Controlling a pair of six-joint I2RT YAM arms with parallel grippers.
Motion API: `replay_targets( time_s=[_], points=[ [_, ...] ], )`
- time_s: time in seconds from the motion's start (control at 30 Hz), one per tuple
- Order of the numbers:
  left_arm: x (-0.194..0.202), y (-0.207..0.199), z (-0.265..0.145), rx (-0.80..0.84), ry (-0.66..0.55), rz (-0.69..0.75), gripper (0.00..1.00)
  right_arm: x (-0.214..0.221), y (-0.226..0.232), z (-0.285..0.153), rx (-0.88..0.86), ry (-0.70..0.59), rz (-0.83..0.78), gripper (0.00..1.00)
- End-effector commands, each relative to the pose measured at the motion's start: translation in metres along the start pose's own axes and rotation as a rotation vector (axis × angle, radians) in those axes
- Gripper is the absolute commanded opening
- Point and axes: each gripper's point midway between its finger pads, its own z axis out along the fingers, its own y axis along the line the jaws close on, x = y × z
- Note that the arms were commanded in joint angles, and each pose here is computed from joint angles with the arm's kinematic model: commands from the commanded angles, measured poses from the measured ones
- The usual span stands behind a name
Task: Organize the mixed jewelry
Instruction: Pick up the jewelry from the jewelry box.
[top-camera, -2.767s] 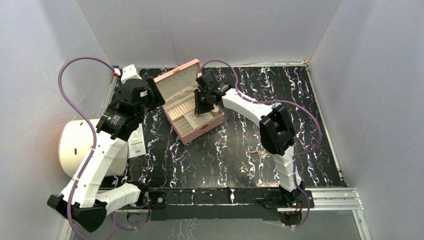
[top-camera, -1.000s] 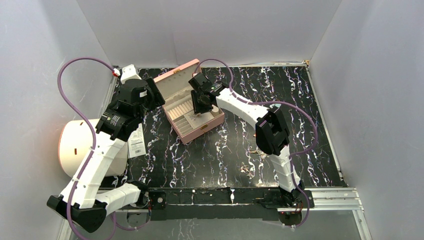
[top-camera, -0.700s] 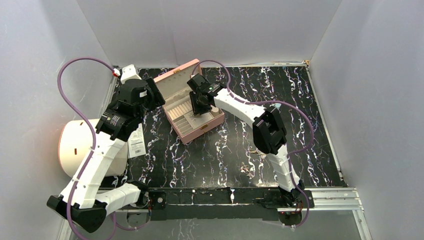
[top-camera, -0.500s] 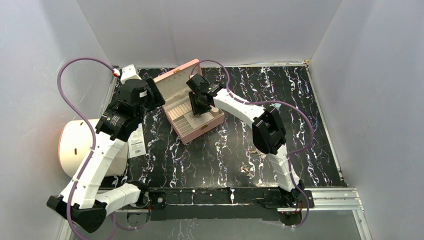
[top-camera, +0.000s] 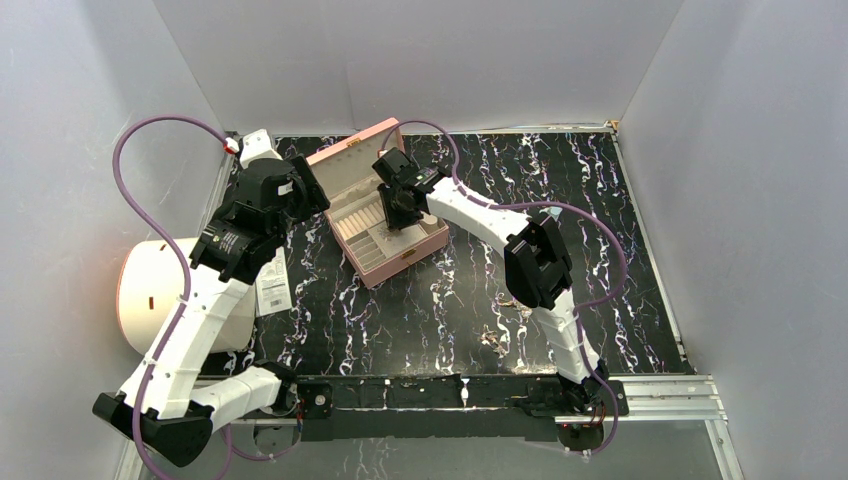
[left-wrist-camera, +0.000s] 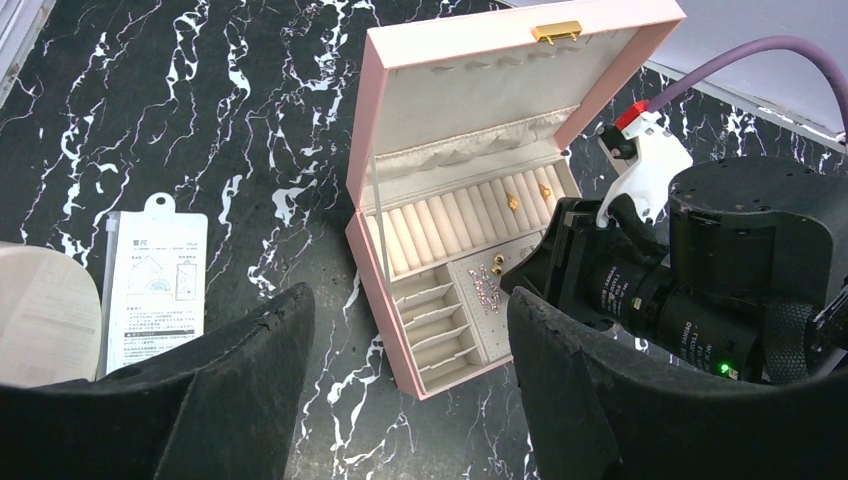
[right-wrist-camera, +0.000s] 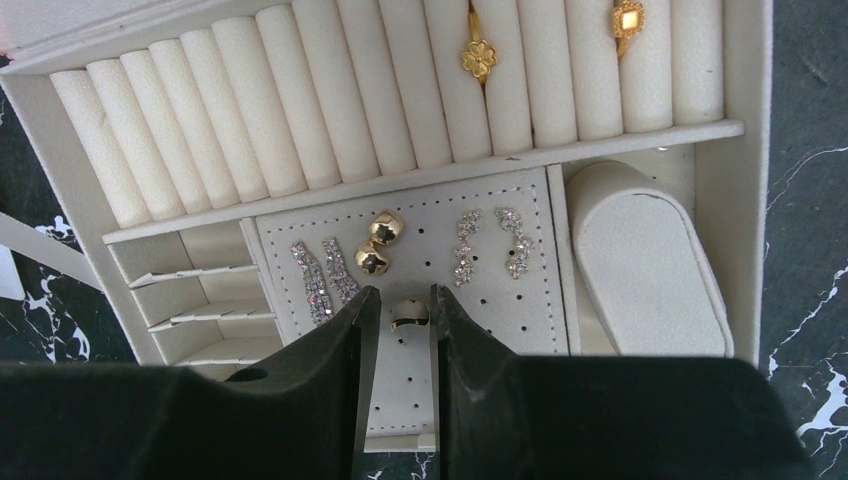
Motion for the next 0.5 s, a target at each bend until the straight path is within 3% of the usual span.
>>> replay_targets(
  time_s=[0.0,0.47],
  points=[
    [-0.002,0.004,-0.005,-0.004,-0.016,-0.017,0.68,-0.002,0.007,-0.013,-0.022,-0.010,-0.022,0.36],
    [-0.001,0.003,-0.004,0.002,-0.011,-0.022,0.68,0.013,0.001,-0.010,-0.018,0.053,-0.149,0.33]
  ],
)
